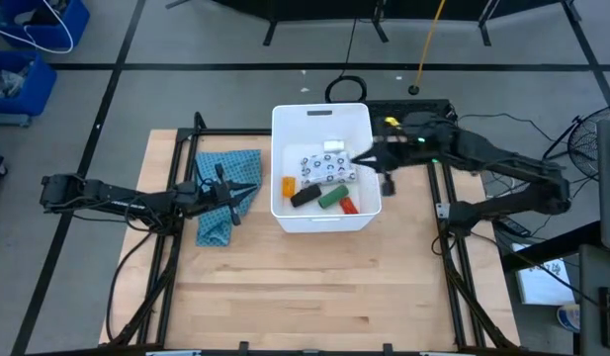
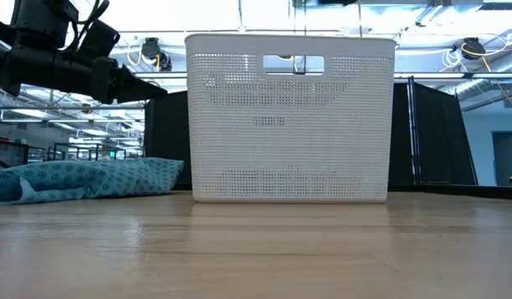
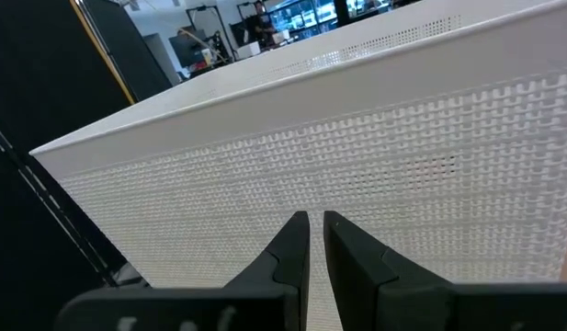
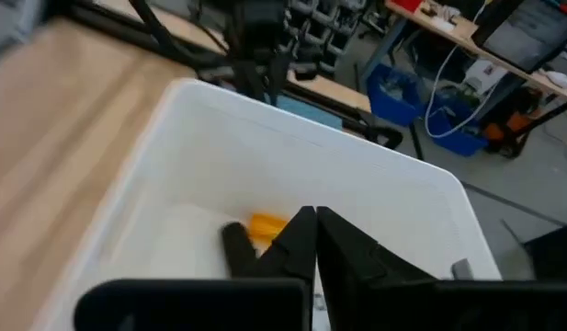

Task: Pick & place medical supplies in basket/bin
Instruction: Return to Home Position

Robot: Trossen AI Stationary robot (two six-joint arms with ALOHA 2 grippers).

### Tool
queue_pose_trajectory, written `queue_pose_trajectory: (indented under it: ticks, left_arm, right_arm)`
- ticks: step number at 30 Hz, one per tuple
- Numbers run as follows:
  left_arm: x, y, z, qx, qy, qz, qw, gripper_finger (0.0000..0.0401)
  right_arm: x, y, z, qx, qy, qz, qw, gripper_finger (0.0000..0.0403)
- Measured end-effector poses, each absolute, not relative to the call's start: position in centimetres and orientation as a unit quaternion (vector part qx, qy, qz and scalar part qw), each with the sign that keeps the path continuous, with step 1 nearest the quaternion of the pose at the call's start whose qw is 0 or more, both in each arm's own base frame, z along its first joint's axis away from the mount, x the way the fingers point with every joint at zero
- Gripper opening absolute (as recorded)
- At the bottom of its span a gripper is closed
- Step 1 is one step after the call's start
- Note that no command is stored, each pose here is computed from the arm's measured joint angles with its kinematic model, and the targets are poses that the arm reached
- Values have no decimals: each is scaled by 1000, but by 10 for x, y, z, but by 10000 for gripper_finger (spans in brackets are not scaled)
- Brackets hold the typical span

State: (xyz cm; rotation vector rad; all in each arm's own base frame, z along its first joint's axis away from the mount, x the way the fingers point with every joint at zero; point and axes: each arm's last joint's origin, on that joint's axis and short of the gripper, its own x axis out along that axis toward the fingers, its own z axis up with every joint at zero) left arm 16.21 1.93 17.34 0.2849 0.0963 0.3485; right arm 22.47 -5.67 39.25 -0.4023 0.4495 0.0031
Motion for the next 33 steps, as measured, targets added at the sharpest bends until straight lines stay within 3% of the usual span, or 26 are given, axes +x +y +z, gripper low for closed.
queue_pose_trajectory:
  ticks: [7, 14, 21, 33]
  left_arm:
    - [162, 19, 173, 142, 48, 173, 974, 42]
    - [162, 19, 173, 142, 47, 173, 973, 42]
    - [162, 19, 174, 142, 47, 173, 974, 42]
    - [162, 19, 174, 138, 46, 174, 974, 42]
  right_arm:
    - [176, -34, 379, -152, 132, 22, 979, 1]
    - [148, -23, 304, -48, 33, 13, 998, 1]
    - [131, -19, 233, -36, -2, -9, 999, 1]
    - [112, -15, 200, -58, -68, -18, 996, 1]
